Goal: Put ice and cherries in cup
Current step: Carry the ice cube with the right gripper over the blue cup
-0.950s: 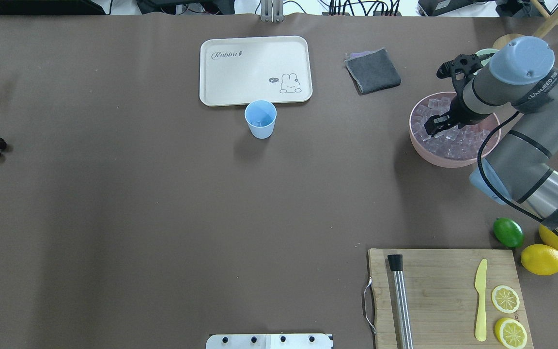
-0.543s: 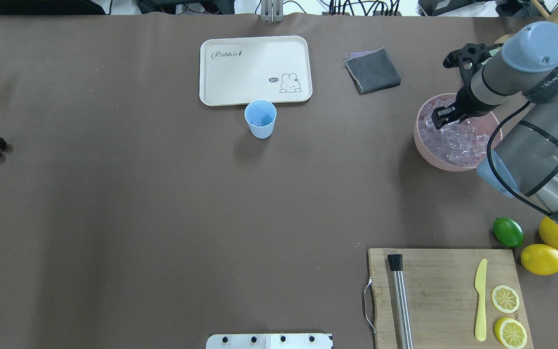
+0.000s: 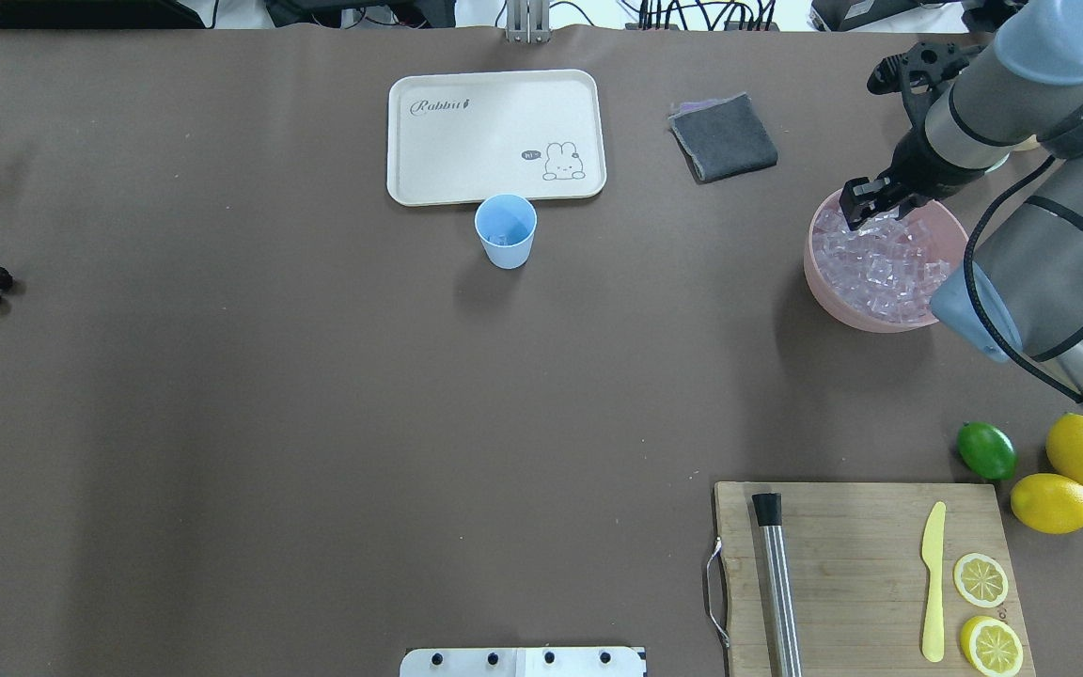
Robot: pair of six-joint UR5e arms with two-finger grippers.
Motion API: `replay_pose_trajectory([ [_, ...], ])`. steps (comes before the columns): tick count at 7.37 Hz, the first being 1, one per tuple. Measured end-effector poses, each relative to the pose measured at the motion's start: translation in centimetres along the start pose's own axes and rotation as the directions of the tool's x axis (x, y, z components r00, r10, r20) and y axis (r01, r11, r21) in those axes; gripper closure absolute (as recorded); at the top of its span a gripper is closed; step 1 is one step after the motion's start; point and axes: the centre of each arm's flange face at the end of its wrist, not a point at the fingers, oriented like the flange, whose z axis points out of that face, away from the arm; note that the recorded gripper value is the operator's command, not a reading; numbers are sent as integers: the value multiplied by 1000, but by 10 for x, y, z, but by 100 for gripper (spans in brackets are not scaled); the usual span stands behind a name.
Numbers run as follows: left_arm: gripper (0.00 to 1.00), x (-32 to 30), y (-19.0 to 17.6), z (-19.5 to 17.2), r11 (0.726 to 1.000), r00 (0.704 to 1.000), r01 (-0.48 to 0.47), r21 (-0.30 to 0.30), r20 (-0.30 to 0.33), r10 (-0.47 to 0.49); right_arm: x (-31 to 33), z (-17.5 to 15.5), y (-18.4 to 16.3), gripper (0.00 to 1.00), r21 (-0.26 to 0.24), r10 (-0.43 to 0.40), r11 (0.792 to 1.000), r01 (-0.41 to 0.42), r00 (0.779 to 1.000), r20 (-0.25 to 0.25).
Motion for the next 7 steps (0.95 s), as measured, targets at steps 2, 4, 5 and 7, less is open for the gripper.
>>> replay_pose_trajectory([
  [2,2,0,0,0,1000,1000,1,1,1,-1,-122,-6,-29,72,2,98,995,-98,994,43],
  [4,2,1,-1,-1,1000,1000,2,4,0,-2,-261,-13,-60,71,13,192,981,-194,978,82],
  [5,2,1,-1,-1,1000,1000,2,4,1,-2,-314,-7,-74,71,42,203,977,-208,973,111],
  [7,2,0,-1,-1,1000,1000,3,3,1,-3,-358,15,-90,70,81,208,971,-223,964,166],
])
